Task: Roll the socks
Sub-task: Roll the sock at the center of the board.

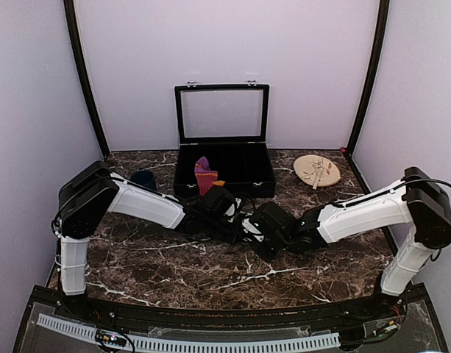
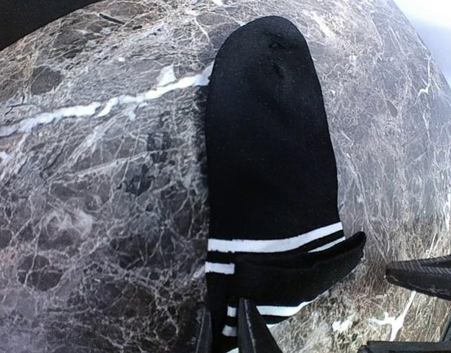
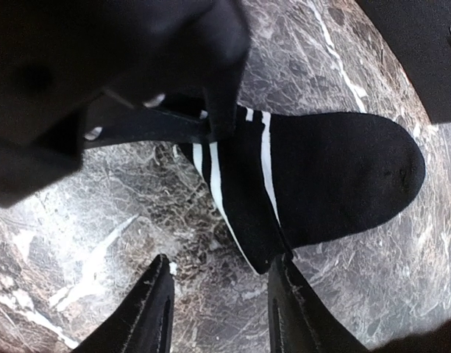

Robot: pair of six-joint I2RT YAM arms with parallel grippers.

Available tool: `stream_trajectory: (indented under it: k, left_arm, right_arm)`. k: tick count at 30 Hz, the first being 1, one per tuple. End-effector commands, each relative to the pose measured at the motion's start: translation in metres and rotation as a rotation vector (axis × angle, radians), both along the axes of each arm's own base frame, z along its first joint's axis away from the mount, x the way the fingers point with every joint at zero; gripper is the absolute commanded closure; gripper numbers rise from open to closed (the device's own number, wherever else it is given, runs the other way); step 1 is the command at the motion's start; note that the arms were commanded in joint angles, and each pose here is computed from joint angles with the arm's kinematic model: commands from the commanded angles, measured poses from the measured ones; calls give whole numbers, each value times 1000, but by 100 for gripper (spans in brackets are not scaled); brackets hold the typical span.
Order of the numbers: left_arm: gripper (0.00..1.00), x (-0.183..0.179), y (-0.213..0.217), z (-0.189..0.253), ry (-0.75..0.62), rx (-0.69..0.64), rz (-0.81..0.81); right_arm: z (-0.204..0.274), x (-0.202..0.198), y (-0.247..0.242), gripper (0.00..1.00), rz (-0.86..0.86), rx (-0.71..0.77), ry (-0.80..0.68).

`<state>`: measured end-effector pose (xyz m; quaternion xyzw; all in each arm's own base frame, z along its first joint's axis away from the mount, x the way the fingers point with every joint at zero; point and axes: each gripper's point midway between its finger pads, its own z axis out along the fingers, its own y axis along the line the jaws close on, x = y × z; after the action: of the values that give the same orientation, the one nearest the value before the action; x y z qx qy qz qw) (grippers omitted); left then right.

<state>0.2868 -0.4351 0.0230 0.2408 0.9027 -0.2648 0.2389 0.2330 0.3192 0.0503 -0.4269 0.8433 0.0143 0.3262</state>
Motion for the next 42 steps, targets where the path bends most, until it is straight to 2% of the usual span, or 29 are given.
stream_trajectory:
  k: [1, 5, 13, 33, 42]
  left_arm:
    - [85, -24, 27, -44, 119, 147, -33]
    - [85, -25, 27, -46, 125, 151, -35]
    - [85, -26, 28, -46, 130, 154, -45]
    - [85, -24, 30, -45, 155, 137, -71]
    - [84, -22, 28, -41, 153, 130, -80]
  right_arm:
    - [4, 5, 8, 55, 27, -20, -47]
    - [3, 8, 7, 50, 36, -46, -66]
    - [-7, 17, 4, 49, 36, -87, -91]
    - [-29, 29, -9, 56, 42, -113, -44]
    - [-43, 24, -13, 64, 55, -132, 19]
